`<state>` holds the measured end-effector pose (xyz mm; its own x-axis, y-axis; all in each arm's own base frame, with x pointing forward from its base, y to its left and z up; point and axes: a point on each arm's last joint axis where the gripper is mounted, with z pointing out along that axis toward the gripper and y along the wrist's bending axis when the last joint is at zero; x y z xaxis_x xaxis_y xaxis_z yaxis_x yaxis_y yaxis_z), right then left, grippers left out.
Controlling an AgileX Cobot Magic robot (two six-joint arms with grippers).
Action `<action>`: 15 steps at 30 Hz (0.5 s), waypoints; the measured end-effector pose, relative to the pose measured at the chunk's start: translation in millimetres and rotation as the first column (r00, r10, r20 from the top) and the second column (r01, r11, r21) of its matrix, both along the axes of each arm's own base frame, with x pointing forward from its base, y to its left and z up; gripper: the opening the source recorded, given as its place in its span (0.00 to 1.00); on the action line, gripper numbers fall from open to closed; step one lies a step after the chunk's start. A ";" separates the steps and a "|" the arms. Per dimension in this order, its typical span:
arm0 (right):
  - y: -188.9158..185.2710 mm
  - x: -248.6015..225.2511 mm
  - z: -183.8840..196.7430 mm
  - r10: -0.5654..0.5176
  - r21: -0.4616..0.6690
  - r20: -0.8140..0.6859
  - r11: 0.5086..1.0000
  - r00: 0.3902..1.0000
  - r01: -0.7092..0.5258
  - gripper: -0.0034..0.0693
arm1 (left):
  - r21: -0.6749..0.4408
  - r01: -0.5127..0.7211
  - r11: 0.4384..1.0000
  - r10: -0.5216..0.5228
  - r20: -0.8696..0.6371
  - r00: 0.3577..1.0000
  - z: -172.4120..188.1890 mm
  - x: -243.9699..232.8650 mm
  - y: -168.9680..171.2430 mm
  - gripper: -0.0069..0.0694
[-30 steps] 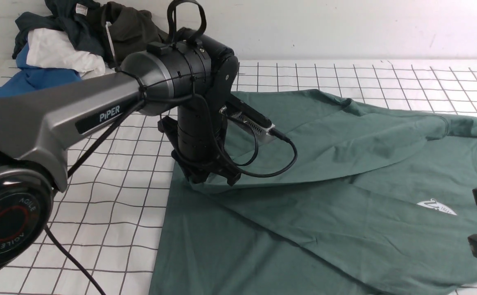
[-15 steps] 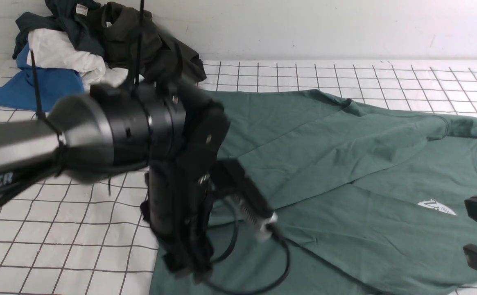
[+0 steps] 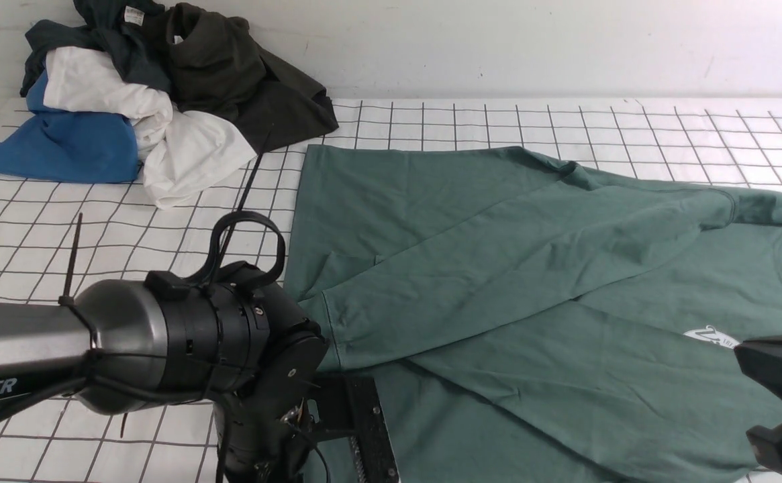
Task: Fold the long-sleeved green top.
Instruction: Use both arms simultaneously to clamp the lower edge of the clothing fabric
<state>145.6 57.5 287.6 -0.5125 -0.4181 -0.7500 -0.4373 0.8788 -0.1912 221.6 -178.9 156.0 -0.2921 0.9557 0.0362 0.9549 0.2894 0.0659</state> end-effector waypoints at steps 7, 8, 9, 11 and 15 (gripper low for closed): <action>-0.4 -0.3 -0.7 0.030 -0.041 0.005 0.999 1.000 -0.030 0.04 | -0.052 -0.008 0.999 0.011 0.046 0.999 8.3 1.4 -2.3 0.13; -1.0 -0.7 -1.3 0.037 -0.060 0.001 0.998 0.999 -0.037 0.04 | -0.066 -0.022 0.998 0.026 0.067 0.997 15.7 0.7 -1.2 0.10; -1.6 -1.2 -2.0 0.038 -0.071 -0.008 0.997 0.999 -0.039 0.04 | -0.076 -0.030 0.997 0.036 0.086 0.996 21.9 0.0 0.1 0.09; -3.8 -3.1 -4.8 0.035 -0.102 -0.042 0.994 0.999 -0.039 0.04 | -0.098 -0.035 0.995 0.048 0.139 0.989 38.7 -2.0 4.3 0.08; -9.6 -7.8 -16.0 0.001 -0.191 -0.179 0.981 0.984 -0.036 0.03 | -0.144 -0.041 0.989 0.076 0.247 0.966 72.3 -7.0 16.5 0.08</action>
